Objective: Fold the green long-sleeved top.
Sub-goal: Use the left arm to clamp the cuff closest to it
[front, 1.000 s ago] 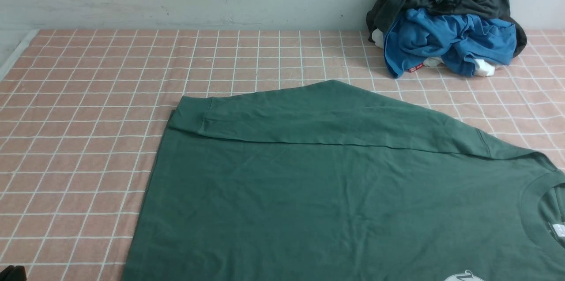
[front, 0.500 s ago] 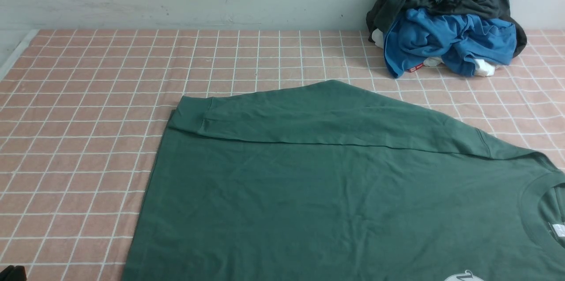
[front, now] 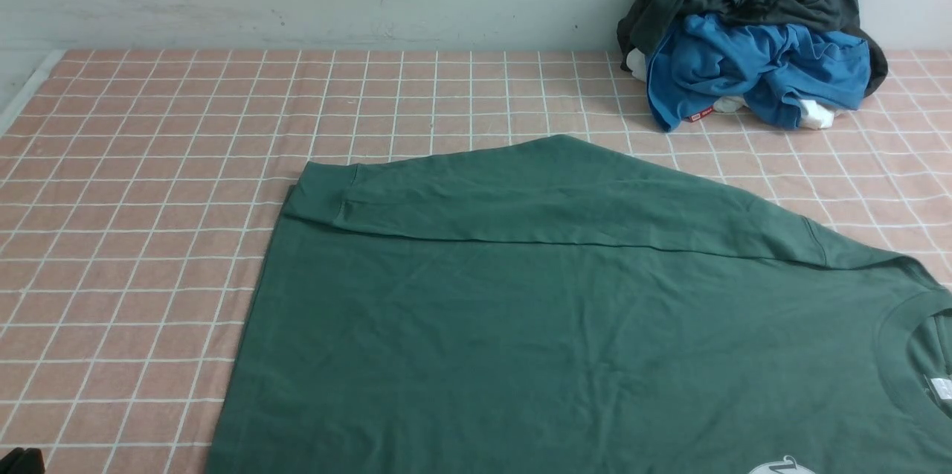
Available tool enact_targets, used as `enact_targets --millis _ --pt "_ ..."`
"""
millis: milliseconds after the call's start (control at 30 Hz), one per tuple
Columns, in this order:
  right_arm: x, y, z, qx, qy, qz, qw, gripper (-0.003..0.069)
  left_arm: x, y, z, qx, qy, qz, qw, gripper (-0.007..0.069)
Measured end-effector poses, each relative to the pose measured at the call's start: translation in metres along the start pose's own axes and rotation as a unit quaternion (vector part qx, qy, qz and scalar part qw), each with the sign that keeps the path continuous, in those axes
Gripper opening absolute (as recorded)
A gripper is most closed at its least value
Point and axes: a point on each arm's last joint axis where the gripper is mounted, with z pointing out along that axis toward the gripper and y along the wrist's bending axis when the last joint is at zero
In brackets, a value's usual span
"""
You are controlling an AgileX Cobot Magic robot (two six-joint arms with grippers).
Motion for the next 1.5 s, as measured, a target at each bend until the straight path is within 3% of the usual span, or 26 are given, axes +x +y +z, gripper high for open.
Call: enact_targets --millis 400,633,733,867,933,967,1000,1033,1067,1200,1400,1500 --pt "0.0 0.0 0.0 0.001 0.0 -0.002 1.0 -0.0014 -0.001 -0.002 0.0 0.009 -0.006 -0.029 1.0 -0.0003" --pt "0.0 0.0 0.0 -0.002 0.0 0.016 1.0 -0.0014 -0.003 -0.008 0.0 0.048 -0.016 -0.153 0.987 -0.0003" --pt "0.0 0.001 0.0 -0.007 0.001 0.041 0.999 -0.0014 -0.005 -0.014 0.0 0.087 -0.02 -0.279 0.956 -0.0003" --pt "0.0 0.004 0.0 -0.024 0.004 0.127 0.992 -0.0014 -0.013 -0.019 -0.002 0.132 -0.031 -0.427 0.894 -0.0003" --pt "0.0 0.007 0.0 -0.039 0.005 0.213 0.976 -0.0014 -0.016 -0.019 -0.003 0.139 -0.042 -0.47 0.87 -0.0003" --pt "0.0 0.008 0.0 -0.041 0.006 0.223 0.974 -0.0014 -0.016 -0.018 -0.003 0.138 -0.043 -0.471 0.87 -0.0003" --pt "-0.001 0.011 -0.001 -0.06 0.012 0.326 0.944 -0.0014 -0.018 -0.017 -0.003 0.138 -0.052 -0.493 0.857 -0.0003" --pt "-0.002 0.012 -0.001 -0.067 0.015 0.366 0.928 -0.0014 -0.018 -0.017 -0.003 0.137 -0.055 -0.498 0.854 -0.0003" --pt "-0.003 0.015 -0.001 -0.081 0.02 0.438 0.895 -0.0014 -0.019 -0.016 -0.003 0.137 -0.058 -0.508 0.849 -0.0003" --pt "-0.007 0.017 -0.002 -0.102 0.018 0.531 0.841 -0.0014 -0.019 -0.017 -0.003 0.143 -0.054 -0.516 0.843 -0.0003" --pt "-0.008 0.017 -0.002 -0.104 0.007 0.499 0.86 -0.0014 -0.036 -0.029 -0.015 0.205 -0.04 -0.421 0.882 -0.0003" --pt "-0.008 0.017 -0.002 -0.105 0.002 0.475 0.874 -0.0014 -0.066 -0.032 -0.033 0.231 -0.084 -0.3 0.922 -0.0003"
